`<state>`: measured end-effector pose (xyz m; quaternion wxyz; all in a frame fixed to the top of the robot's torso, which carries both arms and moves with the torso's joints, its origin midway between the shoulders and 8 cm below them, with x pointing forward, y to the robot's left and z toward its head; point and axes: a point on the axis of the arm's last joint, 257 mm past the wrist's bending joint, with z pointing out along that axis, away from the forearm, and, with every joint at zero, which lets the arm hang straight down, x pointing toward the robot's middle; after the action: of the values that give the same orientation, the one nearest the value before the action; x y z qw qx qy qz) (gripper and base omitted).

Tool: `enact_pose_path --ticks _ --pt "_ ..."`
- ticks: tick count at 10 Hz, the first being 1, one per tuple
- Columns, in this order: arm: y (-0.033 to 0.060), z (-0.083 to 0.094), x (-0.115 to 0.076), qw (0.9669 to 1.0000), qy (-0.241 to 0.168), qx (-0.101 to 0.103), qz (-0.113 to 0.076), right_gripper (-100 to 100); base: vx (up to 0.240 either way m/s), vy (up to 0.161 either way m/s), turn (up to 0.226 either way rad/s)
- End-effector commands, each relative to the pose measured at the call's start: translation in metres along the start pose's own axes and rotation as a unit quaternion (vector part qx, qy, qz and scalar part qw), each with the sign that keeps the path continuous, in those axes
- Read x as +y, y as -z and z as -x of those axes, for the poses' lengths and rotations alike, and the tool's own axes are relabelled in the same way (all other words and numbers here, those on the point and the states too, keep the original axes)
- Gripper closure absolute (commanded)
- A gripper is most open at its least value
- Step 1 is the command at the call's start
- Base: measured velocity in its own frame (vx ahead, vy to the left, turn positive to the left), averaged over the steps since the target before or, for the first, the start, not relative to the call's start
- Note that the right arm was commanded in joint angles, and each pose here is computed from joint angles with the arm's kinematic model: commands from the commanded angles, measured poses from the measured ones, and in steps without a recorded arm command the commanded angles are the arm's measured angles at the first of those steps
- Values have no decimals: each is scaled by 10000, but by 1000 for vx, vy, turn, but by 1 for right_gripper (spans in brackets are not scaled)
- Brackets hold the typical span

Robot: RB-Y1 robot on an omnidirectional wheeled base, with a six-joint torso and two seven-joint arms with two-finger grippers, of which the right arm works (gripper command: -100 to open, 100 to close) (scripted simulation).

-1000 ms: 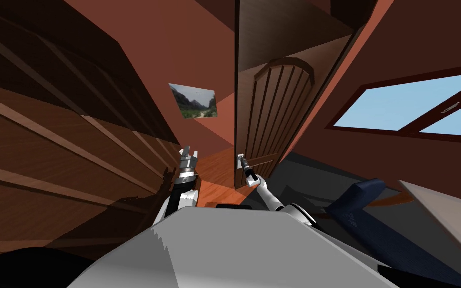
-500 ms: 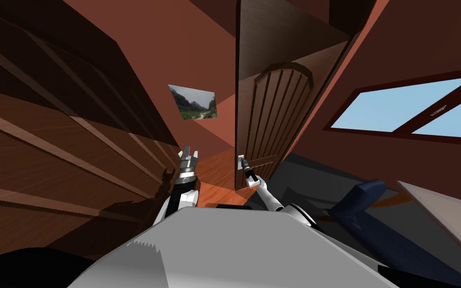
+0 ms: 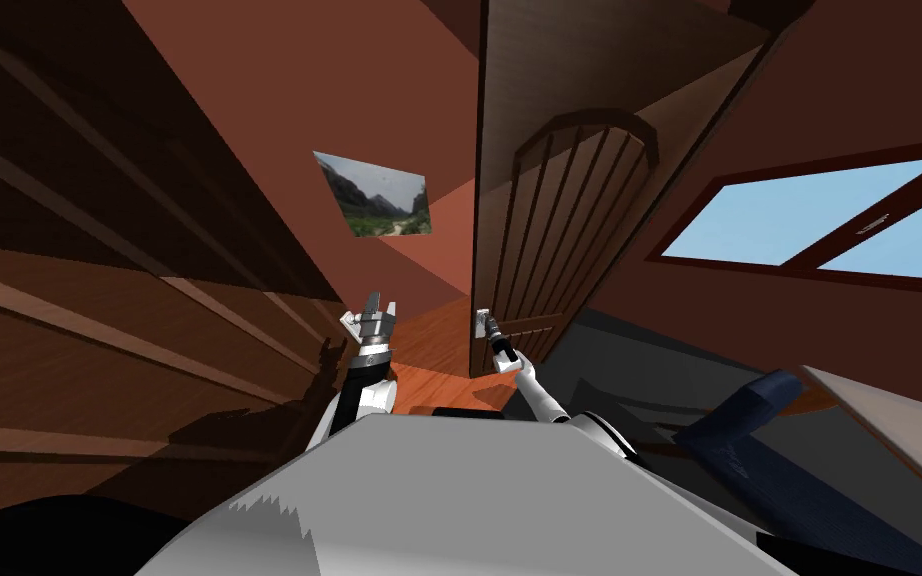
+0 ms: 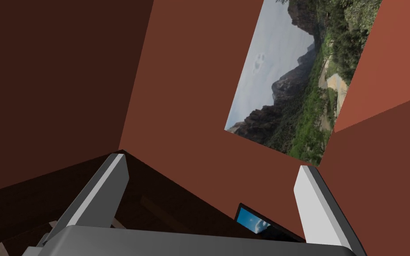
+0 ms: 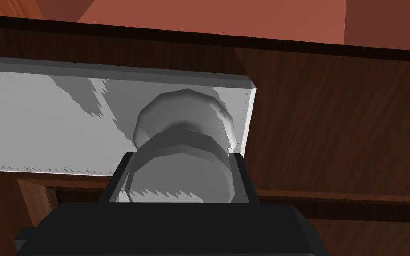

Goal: Push the door open

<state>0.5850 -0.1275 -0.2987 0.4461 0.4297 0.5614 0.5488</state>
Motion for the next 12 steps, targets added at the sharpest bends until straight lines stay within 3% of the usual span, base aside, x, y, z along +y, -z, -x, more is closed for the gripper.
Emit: enact_pose_path --ticks 1,4,5,12 --pt "-52 160 39 9999 55 -116 48 100 135 68 -47" --pt "-63 290 51 9995 104 -298 52 100 169 92 -151" --pt "-65 242 54 9997 66 -245 40 -100 -35 24 -22" --pt "-72 -33 27 9999 -143 -93 -3 -100 -253 2 -8"
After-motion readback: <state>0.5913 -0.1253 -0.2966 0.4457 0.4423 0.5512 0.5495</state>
